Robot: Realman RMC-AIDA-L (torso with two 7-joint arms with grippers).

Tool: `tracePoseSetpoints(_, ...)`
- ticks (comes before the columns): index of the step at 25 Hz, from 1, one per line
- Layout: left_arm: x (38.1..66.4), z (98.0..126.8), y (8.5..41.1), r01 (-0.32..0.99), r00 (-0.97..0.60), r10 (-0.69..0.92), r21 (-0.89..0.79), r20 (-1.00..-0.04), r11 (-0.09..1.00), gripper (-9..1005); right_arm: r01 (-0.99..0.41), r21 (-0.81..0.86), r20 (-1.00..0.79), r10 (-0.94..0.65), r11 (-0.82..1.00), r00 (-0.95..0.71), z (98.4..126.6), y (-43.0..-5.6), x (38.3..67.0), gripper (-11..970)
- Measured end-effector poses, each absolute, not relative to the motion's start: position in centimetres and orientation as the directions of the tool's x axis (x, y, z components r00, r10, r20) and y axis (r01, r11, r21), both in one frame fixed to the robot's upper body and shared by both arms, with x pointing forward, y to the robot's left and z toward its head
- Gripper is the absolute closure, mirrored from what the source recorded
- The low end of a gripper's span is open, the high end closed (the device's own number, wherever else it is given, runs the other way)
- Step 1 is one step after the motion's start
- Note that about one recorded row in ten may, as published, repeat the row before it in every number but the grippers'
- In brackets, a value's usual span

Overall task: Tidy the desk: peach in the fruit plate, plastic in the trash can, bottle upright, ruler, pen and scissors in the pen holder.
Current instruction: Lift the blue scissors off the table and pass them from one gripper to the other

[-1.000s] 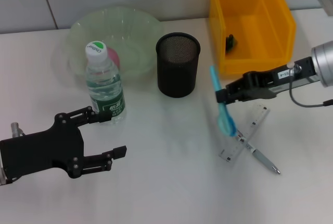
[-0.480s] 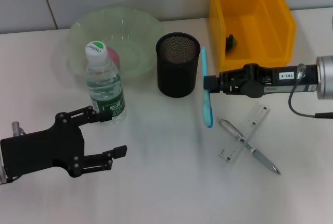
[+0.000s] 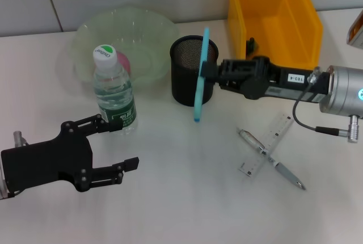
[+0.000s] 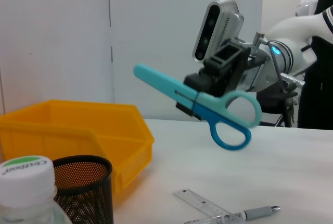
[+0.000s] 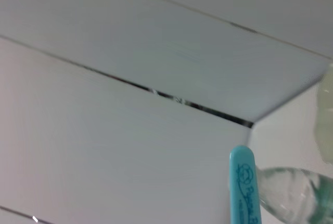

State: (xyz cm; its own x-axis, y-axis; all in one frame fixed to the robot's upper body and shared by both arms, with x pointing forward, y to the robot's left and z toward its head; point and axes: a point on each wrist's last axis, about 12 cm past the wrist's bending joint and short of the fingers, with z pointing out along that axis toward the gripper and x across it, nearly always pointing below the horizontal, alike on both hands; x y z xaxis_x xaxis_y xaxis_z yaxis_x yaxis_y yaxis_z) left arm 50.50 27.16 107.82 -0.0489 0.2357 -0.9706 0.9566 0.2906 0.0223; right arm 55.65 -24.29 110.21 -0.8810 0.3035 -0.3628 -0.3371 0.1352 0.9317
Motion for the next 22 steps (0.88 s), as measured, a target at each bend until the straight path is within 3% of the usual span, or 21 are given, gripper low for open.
tracePoseSetpoints(15, 50.9, 108.1, 26.9, 0.958, -0.035, 0.236, 0.035, -0.971, 0.285, 334, -0.219, 0.962, -0.087, 0.573, -0.165, -0.815, 108.0, -22.3, 53.6, 703)
tracePoseSetpoints(22, 51.0, 108.2, 26.9, 0.958, -0.026, 0.235, 0.043, -0.972, 0.284, 337, -0.228, 0.957, -0.068, 0.630, -0.177, -0.774, 107.4, -22.0, 53.2, 700)
